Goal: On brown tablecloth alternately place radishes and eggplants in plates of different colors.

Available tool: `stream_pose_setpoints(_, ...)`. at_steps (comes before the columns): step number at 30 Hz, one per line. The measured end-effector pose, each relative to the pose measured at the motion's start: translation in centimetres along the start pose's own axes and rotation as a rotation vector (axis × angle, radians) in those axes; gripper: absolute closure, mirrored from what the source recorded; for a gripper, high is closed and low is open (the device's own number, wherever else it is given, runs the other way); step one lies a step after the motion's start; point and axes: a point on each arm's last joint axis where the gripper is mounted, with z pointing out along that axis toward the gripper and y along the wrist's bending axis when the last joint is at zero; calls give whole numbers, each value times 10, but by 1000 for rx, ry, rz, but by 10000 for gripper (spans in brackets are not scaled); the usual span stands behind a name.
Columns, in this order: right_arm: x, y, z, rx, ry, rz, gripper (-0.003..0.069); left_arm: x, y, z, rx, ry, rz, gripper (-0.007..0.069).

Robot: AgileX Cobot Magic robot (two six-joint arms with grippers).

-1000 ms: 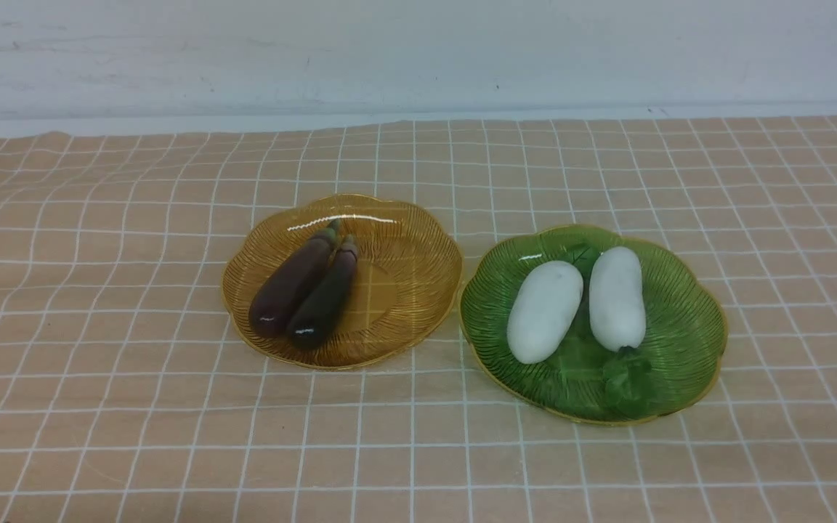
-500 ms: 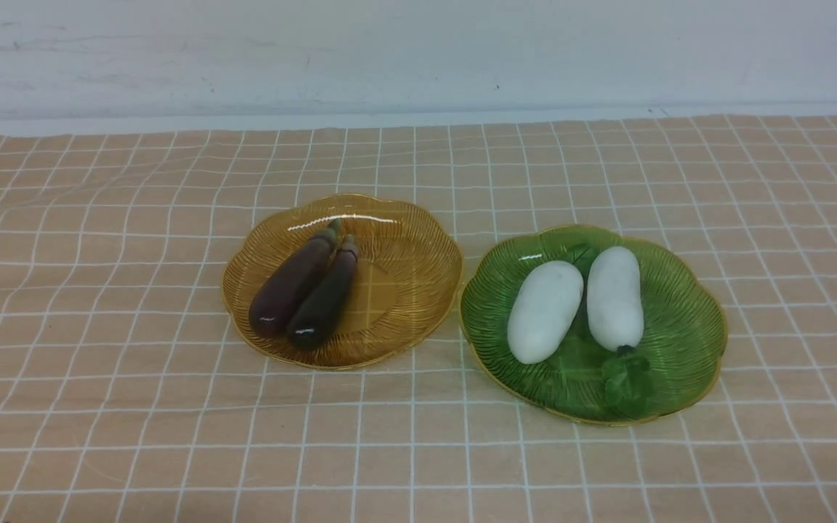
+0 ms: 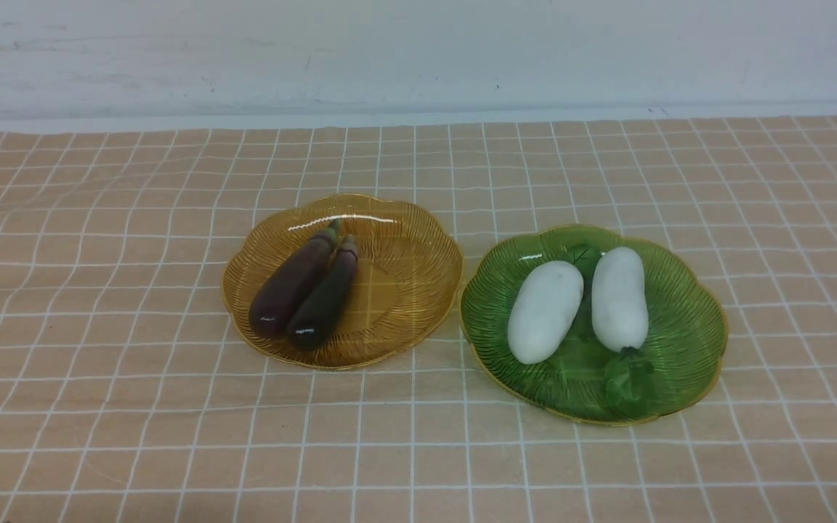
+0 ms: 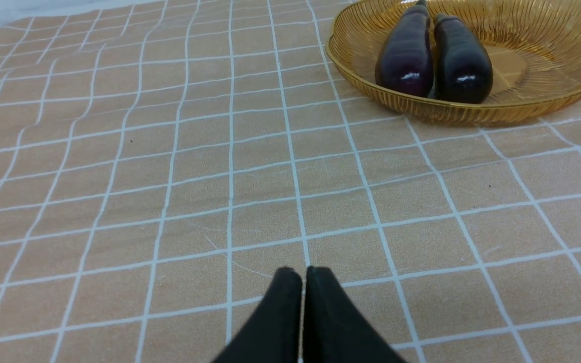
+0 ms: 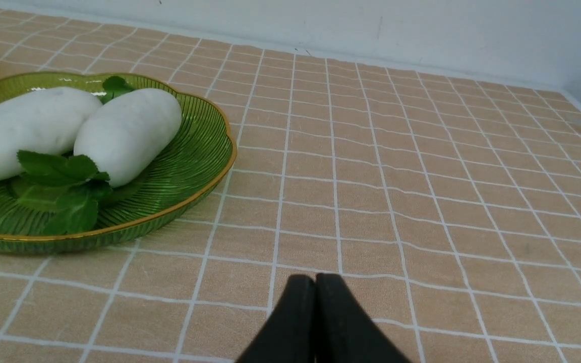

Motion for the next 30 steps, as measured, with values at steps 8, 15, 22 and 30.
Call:
stream_pose_setpoints(8,0,0,0,0,2,1,674,0,0,0,0,0,0,629)
stream_pose_setpoints(15,0,0,0,0,2,16,674,0,0,0,0,0,0,629)
stream_pose_setpoints(22,0,0,0,0,3,21,674,0,0,0,0,0,0,629)
stream_pose_setpoints(30,0,0,0,0,3,20,674,0,0,0,0,0,0,629)
